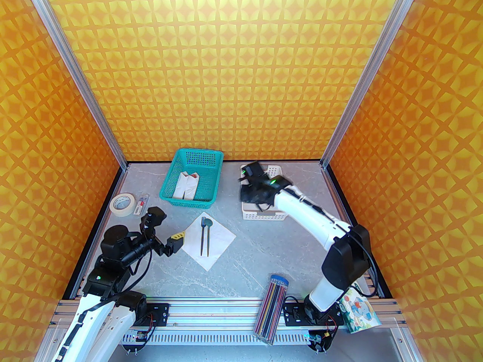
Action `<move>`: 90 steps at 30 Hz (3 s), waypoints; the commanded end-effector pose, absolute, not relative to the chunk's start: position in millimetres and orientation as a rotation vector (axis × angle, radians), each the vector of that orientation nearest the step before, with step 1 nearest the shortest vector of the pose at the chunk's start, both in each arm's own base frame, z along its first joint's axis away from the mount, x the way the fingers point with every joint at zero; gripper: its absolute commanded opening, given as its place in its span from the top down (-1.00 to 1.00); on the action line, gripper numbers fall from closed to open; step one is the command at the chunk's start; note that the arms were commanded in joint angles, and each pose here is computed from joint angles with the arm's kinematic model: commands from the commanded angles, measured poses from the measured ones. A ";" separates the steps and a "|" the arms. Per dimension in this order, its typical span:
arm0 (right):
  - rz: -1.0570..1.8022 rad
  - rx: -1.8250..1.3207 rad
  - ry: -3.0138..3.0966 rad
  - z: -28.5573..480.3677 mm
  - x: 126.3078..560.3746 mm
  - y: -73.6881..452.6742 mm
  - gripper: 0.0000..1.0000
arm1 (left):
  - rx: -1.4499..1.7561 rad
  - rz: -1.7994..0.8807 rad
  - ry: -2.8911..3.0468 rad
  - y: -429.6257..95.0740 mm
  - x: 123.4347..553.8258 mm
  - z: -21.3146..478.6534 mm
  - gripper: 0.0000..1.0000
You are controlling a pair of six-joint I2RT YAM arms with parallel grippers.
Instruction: Place the utensils on the paper napkin and roll it up
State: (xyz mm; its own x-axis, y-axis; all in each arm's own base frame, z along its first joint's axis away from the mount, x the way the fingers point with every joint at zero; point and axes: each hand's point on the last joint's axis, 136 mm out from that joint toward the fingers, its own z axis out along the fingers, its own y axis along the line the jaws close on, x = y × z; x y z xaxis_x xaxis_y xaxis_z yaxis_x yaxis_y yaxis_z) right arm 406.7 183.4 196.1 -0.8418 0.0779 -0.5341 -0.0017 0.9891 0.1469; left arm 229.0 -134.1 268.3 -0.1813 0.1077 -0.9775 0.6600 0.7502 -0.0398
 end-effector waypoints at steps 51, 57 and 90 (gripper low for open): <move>-0.035 -0.330 3.063 22.7 464.8 134.9 0.26 | 0.573 -0.606 1.740 -137.6 234.4 258.0 -0.98; -0.050 -0.348 3.095 10.6 460.9 133.4 0.32 | 0.572 -0.604 1.744 -137.4 234.9 257.3 -0.98; -0.102 -0.334 2.928 58.8 474.2 125.5 0.82 | 0.558 -0.604 1.761 -135.9 234.7 255.5 -0.98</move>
